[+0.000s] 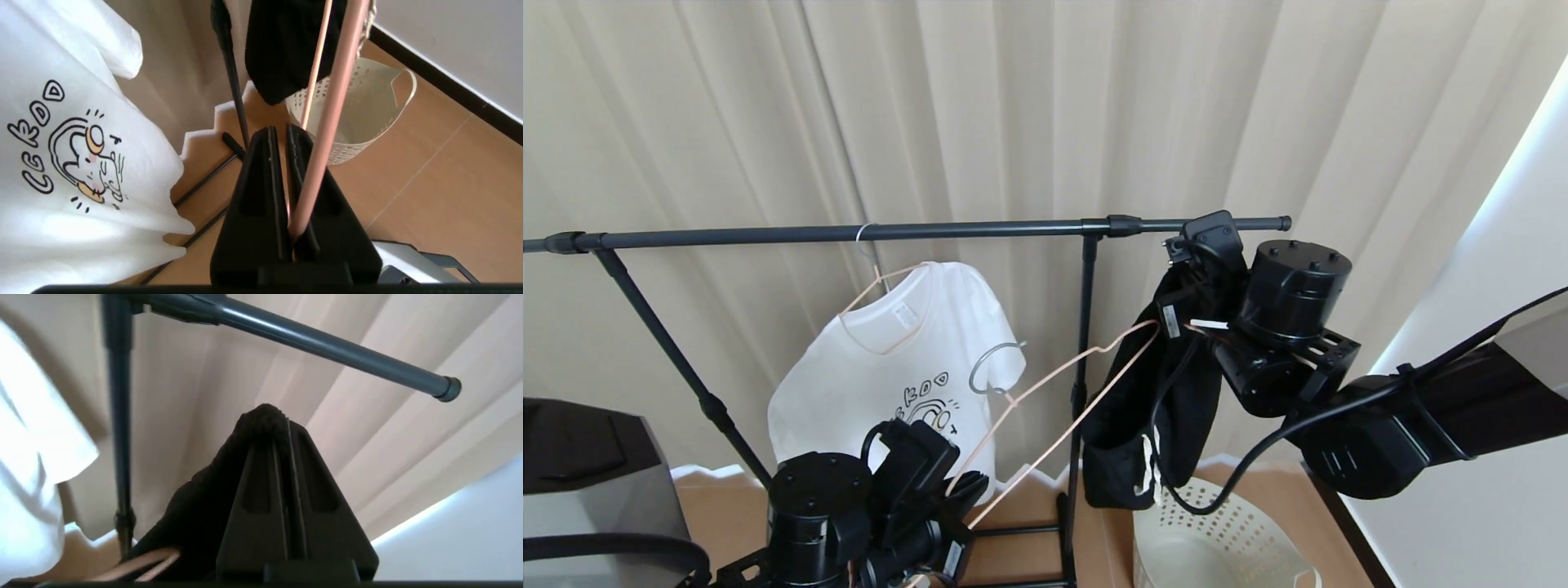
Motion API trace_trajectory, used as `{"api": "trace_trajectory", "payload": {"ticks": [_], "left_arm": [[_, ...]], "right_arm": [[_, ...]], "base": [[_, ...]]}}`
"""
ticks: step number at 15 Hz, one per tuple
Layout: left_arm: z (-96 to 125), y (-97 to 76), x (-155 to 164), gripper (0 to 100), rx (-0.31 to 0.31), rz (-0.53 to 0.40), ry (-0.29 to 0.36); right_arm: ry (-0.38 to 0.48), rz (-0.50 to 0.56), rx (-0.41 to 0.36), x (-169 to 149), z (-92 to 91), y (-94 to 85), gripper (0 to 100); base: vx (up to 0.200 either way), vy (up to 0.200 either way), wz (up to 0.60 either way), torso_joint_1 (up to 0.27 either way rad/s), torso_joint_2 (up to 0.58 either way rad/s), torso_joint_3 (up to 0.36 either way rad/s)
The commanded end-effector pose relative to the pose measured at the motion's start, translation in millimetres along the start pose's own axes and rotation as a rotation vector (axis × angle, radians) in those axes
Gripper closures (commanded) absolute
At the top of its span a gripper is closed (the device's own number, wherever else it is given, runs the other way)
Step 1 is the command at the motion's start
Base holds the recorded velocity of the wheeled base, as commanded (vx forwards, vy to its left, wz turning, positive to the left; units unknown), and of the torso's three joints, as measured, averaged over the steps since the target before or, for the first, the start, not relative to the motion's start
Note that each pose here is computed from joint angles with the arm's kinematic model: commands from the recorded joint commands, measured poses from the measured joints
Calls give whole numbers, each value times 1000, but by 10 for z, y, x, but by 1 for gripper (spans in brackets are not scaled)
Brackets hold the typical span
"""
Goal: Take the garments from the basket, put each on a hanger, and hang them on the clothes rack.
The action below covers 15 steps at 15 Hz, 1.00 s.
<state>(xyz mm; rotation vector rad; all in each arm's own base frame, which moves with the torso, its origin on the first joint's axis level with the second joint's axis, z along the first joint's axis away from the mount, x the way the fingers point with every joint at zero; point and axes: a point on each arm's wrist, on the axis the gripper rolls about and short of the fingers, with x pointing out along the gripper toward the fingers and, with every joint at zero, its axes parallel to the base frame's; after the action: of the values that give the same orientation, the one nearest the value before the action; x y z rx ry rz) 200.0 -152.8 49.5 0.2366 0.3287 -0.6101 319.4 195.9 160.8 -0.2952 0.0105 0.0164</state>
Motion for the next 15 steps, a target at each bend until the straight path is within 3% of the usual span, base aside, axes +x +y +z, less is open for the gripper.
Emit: {"api": "trace_trajectory", "payload": {"ticks": [1, 5, 7, 8, 10, 15], "left_arm": [[-37, 10, 59, 100, -2, 17, 7], [-18, 24, 69, 100, -6, 27, -28], [-18, 24, 69, 100, -6, 27, -28], [-20, 24, 71, 100, -6, 28, -27], [-15, 25, 69, 100, -6, 29, -30], [-26, 23, 74, 100, -5, 29, -32]], "right_arm": [[-12, 26, 1, -120, 53, 32, 100], [-26, 126, -10, -412, 92, 296, 100], [-27, 132, -11, -444, 98, 324, 100], [-47, 183, -10, -655, 123, 502, 100], [-55, 227, -16, -805, 117, 621, 100], [-71, 298, -23, -1078, 135, 823, 100]], "base": [[0, 0, 0, 0, 0, 0], [0, 0, 0, 0, 0, 0], [0, 0, 0, 0, 0, 0], [0, 0, 0, 0, 0, 0], [0, 0, 0, 0, 0, 0], [0, 0, 0, 0, 0, 0]]}}
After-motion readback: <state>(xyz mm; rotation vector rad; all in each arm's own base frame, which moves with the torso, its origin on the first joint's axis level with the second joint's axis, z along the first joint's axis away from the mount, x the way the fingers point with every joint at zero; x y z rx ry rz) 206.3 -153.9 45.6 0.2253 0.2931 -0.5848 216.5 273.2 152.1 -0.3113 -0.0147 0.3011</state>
